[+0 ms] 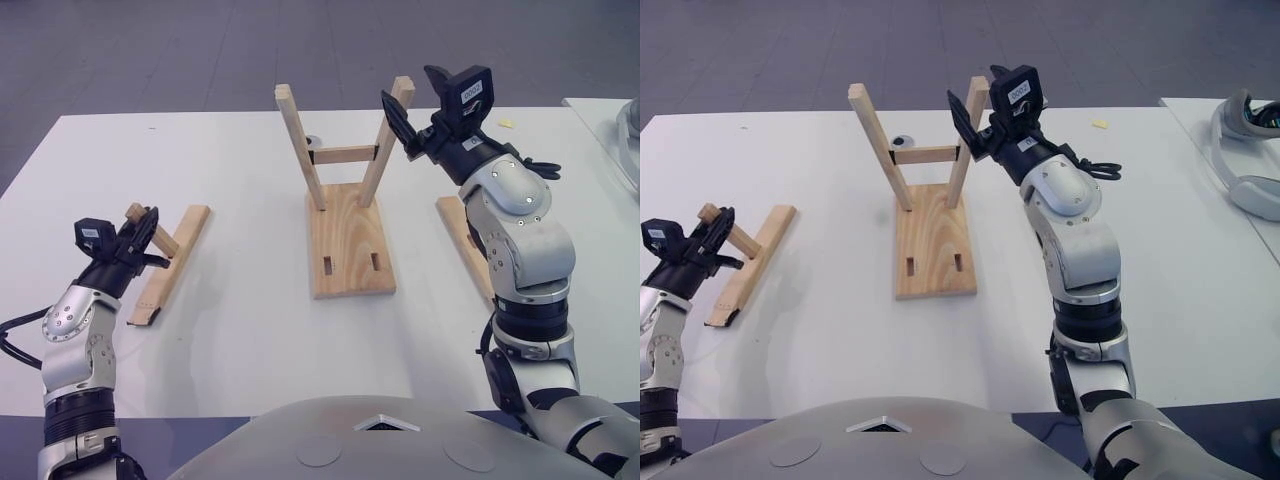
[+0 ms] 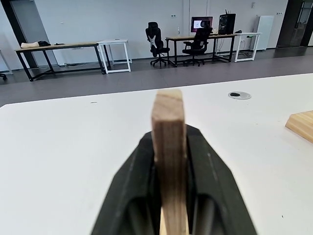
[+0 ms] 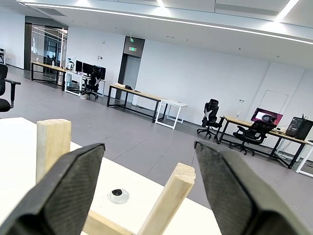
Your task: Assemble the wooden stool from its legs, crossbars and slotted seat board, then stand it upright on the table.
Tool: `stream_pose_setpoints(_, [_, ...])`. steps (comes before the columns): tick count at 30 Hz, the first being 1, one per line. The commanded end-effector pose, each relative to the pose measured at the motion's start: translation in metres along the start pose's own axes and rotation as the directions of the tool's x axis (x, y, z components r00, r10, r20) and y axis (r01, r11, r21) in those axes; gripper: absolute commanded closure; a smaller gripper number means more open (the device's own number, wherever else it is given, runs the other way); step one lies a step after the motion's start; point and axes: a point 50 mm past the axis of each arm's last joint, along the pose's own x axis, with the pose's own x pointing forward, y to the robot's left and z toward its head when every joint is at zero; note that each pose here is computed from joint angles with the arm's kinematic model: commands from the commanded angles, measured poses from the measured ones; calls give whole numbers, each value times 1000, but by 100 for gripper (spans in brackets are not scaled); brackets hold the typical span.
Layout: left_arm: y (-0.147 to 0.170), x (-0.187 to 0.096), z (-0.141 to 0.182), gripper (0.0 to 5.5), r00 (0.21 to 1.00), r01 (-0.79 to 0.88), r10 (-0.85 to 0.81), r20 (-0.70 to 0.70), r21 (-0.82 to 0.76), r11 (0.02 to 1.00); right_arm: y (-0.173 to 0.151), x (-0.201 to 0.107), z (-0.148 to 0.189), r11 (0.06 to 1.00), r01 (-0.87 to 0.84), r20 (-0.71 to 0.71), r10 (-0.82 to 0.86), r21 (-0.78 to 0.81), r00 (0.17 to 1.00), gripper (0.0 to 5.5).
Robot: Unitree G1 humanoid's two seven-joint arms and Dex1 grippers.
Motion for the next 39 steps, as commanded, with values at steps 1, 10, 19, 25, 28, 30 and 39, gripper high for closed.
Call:
stream_pose_setpoints(1, [-9, -26, -64, 466, 943, -37, -1, -332, -109, 993, 1, 2, 3, 1000, -2, 10, 2, -2, 1000, 207])
stream_pose_setpoints(10, [-9, -19, -60, 309, 952, -29, -12, -305, -130, 991, 4, 4, 2, 1000, -11, 8, 11, 4, 1000, 207])
stream_pose_setpoints(19, [-5, 12, -27, 153, 898, 87, -79, -433, -2, 996, 8, 1, 0, 1000, 14, 6, -14, 26, 1000, 207])
stream_pose_setpoints(25, [-2, 12, -29, 107, 847, -9, -11, -532, -36, 999, 11, 2, -1, 999, 10, 8, -10, 34, 1000, 207])
stream_pose_setpoints(28, [0, 10, -30, 107, 841, -60, 15, -540, -66, 996, 12, 2, -1, 999, 6, 9, -7, 34, 1000, 207])
stream_pose_setpoints(30, [1, 12, -29, 107, 851, -77, 33, -523, -62, 995, 12, 2, -2, 999, 7, 9, -7, 33, 1000, 207])
stream_pose_setpoints(39, [-10, 16, -32, 267, 869, -78, 26, -495, -85, 993, 3, 2, 0, 999, 45, 13, -46, 19, 999, 207])
